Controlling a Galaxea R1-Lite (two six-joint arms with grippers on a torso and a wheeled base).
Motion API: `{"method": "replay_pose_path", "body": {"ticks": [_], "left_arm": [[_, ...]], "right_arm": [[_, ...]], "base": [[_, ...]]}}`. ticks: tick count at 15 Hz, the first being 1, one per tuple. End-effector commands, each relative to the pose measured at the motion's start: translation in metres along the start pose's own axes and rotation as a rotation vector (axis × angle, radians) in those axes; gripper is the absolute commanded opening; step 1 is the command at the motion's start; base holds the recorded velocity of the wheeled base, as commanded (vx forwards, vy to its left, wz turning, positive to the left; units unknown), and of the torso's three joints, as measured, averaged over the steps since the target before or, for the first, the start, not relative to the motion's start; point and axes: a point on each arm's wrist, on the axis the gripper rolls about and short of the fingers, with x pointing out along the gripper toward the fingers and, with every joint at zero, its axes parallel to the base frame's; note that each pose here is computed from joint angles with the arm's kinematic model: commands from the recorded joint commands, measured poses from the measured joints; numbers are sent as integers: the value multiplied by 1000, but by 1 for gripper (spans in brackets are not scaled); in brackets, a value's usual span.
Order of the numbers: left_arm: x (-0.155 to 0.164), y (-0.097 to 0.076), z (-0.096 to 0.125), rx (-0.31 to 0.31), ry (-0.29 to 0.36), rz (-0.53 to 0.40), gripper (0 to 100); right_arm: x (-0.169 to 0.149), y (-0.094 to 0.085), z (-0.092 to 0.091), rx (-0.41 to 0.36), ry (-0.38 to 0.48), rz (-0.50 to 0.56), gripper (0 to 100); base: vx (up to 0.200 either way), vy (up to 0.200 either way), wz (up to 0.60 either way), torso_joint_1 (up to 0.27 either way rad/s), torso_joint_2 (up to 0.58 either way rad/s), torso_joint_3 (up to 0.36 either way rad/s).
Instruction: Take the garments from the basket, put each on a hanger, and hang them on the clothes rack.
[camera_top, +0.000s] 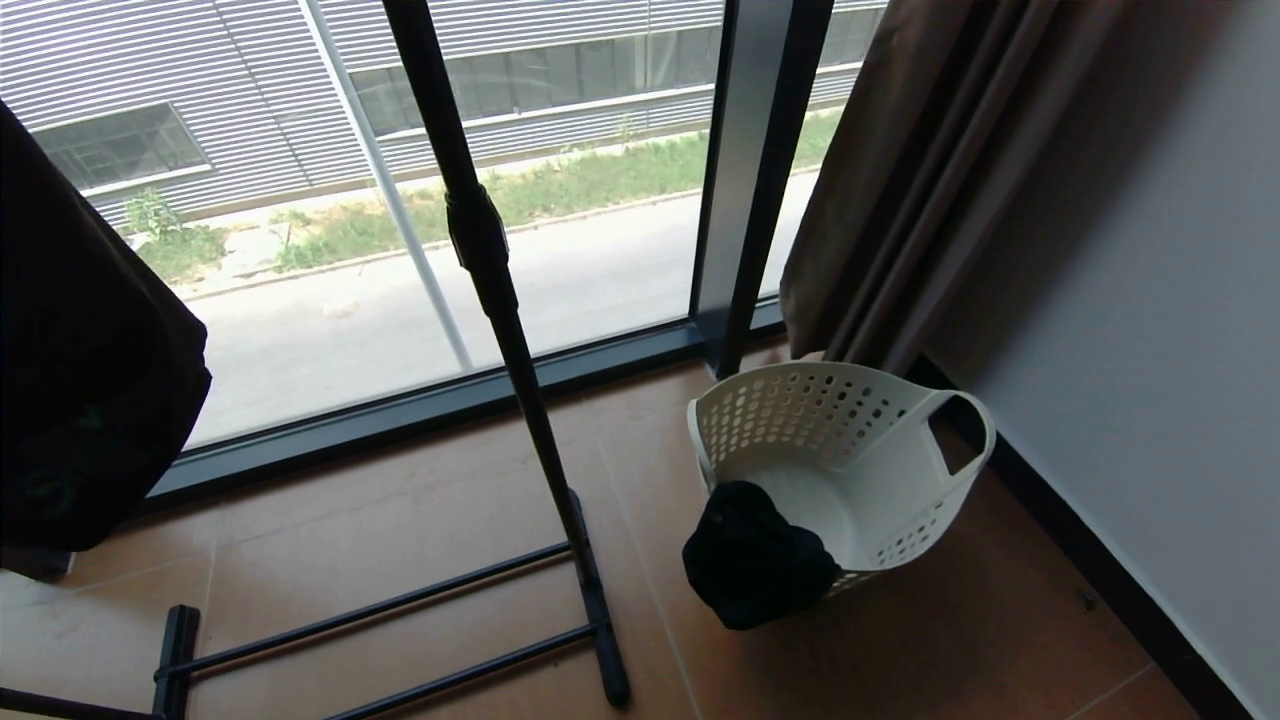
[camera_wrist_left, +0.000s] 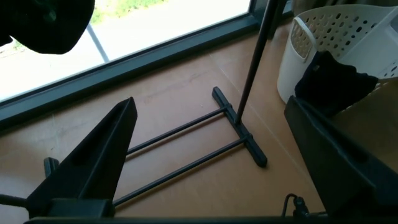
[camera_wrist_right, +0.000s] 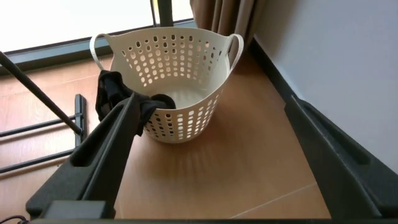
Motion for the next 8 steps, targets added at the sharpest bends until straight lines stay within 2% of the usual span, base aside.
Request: {"method": "replay_pose_path", "body": {"ticks": [1, 8], "left_arm": [[0, 0, 0, 0, 2, 1, 100], [0, 0, 0, -2, 3, 13, 100]], "right_arm": [[0, 0, 0, 0, 2, -1, 100], [0, 0, 0, 0, 2, -1, 100]], "base": [[0, 0, 0, 7, 2, -193], [0, 0, 0, 4, 2, -196]]}}
